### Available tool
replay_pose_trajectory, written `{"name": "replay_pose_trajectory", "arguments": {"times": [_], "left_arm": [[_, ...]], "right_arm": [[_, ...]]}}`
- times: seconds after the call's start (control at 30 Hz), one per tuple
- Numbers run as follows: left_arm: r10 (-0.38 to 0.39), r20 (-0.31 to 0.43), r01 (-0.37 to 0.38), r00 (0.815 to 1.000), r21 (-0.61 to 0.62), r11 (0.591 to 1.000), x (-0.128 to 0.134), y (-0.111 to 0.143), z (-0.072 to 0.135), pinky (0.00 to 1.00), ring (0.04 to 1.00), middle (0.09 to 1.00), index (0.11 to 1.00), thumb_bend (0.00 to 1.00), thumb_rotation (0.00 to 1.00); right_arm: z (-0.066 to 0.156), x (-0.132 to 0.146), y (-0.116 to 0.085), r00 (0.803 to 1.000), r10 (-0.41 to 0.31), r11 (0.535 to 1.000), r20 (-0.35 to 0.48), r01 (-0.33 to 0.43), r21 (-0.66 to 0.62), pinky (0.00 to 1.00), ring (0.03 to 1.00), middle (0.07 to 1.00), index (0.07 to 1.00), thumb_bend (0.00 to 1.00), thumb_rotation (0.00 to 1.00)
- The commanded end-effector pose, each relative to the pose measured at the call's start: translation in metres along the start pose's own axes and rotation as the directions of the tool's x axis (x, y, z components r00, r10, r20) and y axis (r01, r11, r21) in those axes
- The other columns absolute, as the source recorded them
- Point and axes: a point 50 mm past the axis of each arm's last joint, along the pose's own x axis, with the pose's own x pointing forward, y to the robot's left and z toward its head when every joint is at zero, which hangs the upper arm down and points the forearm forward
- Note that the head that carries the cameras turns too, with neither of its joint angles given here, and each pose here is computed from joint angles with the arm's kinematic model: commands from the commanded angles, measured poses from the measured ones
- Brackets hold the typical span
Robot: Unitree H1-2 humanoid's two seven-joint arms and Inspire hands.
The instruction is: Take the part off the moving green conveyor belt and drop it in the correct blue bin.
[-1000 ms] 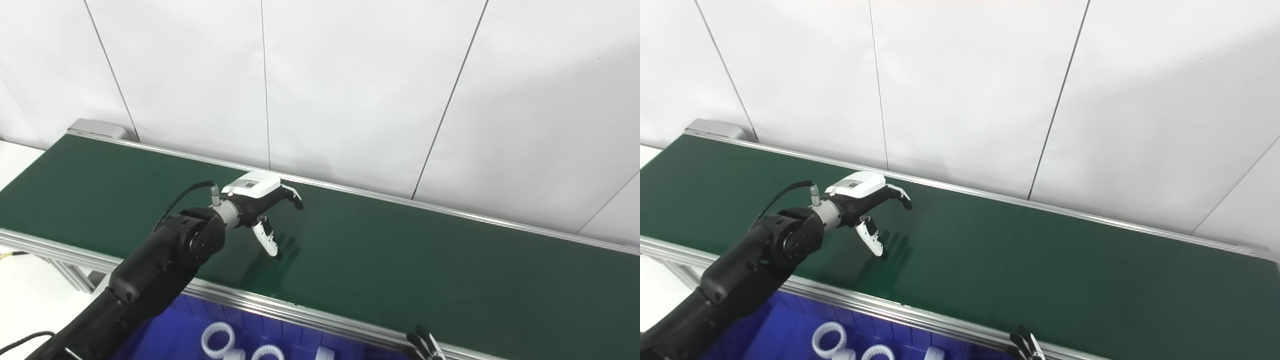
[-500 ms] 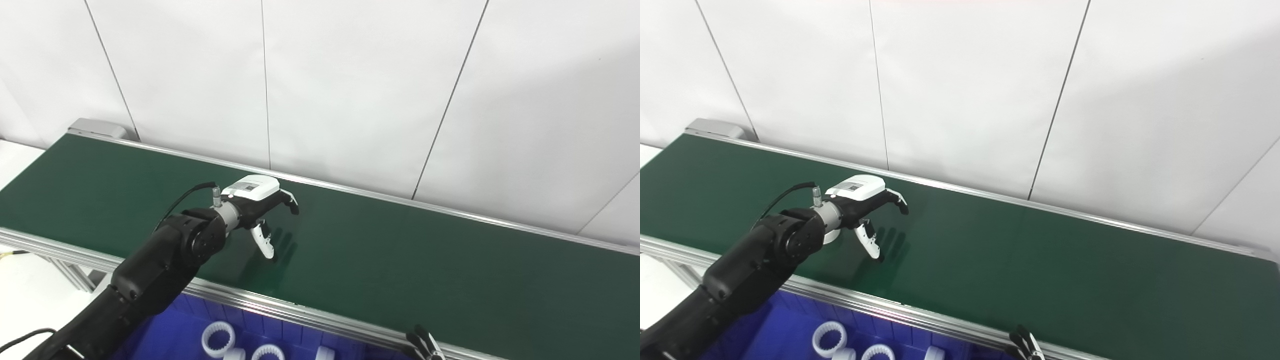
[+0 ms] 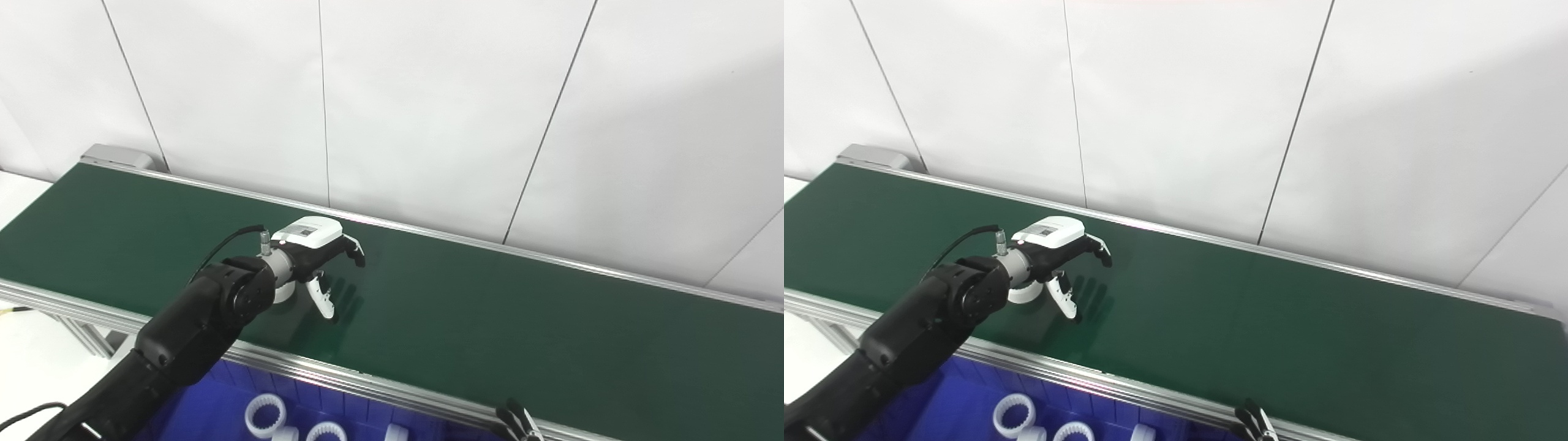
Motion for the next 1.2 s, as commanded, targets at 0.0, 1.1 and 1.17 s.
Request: {"name": "replay_pose_trajectory", "arguments": {"times": [0.0,1.1,1.17], "left_arm": [[0.06,0.021,-0.06,0.998,0.03,0.998,-0.001,0.021,0.0,0.86,0.827,0.811,0.726,0.86,0.0],[0.004,-0.004,-0.004,1.0,0.042,0.999,-0.002,0.0,-0.004,0.86,0.827,0.824,0.728,0.85,0.0],[-0.002,-0.006,0.002,1.0,0.045,0.999,-0.001,-0.002,-0.005,0.86,0.828,0.825,0.728,0.84,0.0]], "right_arm": [[0.012,0.001,0.002,0.997,-0.002,1.0,0.082,0.002,0.006,0.75,0.829,0.881,0.925,0.41,0.56],[0.012,0.0,-0.001,0.996,-0.007,1.0,0.086,0.006,0.007,0.74,0.827,0.881,0.92,0.45,0.59],[0.012,0.0,0.0,0.996,-0.007,1.0,0.084,0.007,0.009,0.74,0.829,0.883,0.92,0.45,0.58]]}}
